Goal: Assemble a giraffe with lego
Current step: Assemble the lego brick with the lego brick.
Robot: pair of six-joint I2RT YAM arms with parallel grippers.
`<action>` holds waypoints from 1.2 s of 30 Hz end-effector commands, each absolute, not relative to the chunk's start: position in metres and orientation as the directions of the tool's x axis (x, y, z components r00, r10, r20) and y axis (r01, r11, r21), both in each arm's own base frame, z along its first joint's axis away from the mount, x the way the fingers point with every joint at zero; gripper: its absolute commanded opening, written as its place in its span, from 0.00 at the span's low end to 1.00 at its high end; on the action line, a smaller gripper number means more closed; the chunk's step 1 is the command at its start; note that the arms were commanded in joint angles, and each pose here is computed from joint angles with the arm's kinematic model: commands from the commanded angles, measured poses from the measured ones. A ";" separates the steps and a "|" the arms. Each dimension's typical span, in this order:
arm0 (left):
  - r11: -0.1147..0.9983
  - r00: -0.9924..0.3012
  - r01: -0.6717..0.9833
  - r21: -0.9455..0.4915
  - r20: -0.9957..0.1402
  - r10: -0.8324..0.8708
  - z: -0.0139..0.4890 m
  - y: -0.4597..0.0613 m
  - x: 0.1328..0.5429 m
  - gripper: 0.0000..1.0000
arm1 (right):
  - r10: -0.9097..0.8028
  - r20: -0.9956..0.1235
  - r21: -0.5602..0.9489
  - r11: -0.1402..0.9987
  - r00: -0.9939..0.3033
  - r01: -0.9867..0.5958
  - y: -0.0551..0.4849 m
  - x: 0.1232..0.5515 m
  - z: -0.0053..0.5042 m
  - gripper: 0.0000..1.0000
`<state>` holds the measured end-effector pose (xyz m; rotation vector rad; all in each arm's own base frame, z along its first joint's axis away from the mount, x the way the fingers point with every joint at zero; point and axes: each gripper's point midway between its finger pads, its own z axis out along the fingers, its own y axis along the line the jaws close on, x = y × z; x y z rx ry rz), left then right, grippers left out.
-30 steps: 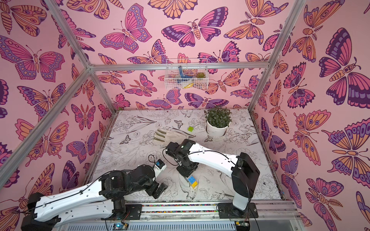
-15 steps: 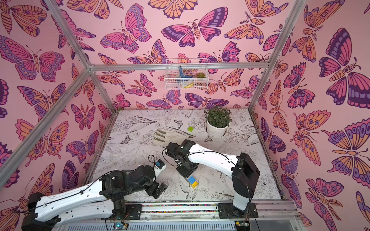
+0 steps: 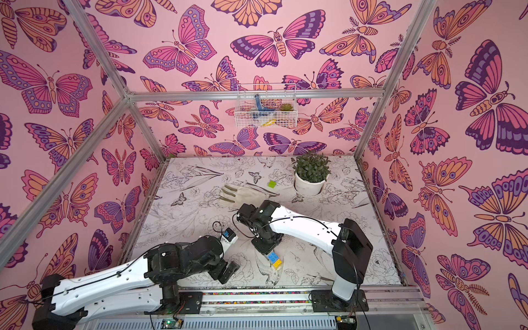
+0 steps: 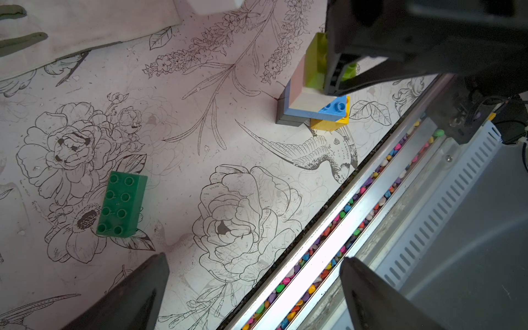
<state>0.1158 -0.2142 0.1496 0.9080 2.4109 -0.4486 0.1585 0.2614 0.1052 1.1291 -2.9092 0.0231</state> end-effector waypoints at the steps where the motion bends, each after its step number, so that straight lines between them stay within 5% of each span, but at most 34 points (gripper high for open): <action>1: 0.732 -0.648 0.673 -0.105 -0.560 0.516 0.142 -0.209 0.115 1.00 | -0.630 0.305 -0.135 0.714 -0.714 -0.687 0.210 0.136 0.035 0.17; 17: 0.734 -0.651 0.672 -0.098 -0.550 0.523 0.138 -0.209 0.116 1.00 | -0.618 0.329 -0.210 0.689 -0.713 -0.694 0.196 0.140 0.015 0.17; 36: 0.742 -0.658 0.663 -0.101 -0.552 0.512 0.134 -0.209 0.116 1.00 | -0.659 0.401 -0.120 0.651 -0.637 -0.749 0.197 0.128 0.009 0.17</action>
